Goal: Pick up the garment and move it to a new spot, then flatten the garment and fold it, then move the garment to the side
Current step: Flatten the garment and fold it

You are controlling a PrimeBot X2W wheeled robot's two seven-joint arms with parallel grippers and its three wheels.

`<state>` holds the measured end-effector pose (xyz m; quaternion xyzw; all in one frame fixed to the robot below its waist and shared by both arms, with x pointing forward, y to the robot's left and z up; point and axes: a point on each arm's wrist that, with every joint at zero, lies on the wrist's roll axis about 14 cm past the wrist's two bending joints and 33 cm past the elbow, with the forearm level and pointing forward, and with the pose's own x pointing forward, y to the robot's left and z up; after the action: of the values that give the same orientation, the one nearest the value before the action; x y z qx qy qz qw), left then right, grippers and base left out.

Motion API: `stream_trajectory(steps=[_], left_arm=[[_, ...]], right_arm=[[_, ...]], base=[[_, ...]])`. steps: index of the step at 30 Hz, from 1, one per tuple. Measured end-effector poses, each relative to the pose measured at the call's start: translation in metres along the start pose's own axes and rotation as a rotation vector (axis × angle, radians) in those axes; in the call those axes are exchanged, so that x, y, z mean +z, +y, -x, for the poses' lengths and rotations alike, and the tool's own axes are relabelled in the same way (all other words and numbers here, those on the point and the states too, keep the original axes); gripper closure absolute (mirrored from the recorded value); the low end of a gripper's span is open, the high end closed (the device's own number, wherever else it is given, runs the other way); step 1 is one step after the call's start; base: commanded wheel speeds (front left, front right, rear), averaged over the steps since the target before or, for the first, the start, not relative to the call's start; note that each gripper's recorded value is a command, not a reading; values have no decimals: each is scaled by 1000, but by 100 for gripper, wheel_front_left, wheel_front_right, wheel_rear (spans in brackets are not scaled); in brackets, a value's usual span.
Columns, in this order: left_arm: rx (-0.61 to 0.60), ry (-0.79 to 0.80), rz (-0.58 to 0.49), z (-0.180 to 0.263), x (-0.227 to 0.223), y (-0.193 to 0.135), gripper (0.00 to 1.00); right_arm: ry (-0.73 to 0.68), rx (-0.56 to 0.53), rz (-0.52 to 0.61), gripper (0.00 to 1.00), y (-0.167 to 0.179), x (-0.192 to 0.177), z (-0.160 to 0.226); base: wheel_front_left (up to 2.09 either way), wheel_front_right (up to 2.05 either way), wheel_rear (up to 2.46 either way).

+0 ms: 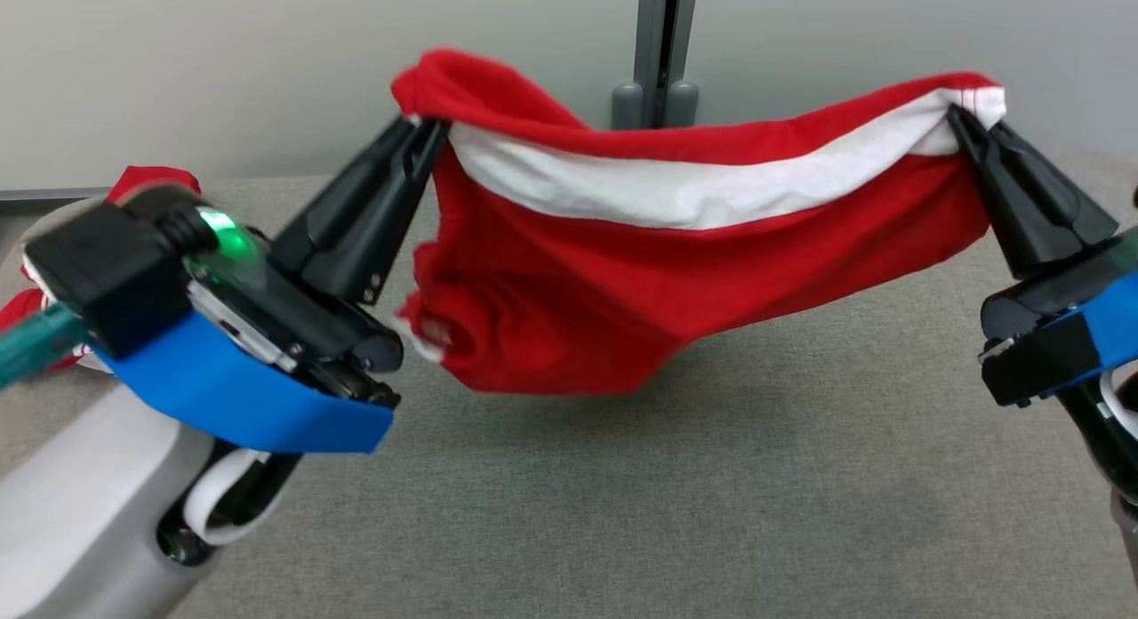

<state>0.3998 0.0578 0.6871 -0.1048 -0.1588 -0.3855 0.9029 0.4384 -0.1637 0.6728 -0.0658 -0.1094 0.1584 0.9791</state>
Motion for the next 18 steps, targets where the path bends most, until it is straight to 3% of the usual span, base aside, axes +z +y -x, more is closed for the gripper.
stream_trajectory(steps=[5, 12, 18], left_arm=[[-29, 21, -58, -15, 11, 4, 100], [-21, 123, -3, -43, -28, 30, 100], [12, 125, 16, -77, -47, 62, 100]], right_arm=[[-23, -6, 19, 100, 0, 14, -2], [62, -25, -34, 100, -7, -24, -24], [56, -80, -49, 100, -28, -40, -57]], base=[[0, 0, 0], [0, 0, 0], [0, 0, 0]])
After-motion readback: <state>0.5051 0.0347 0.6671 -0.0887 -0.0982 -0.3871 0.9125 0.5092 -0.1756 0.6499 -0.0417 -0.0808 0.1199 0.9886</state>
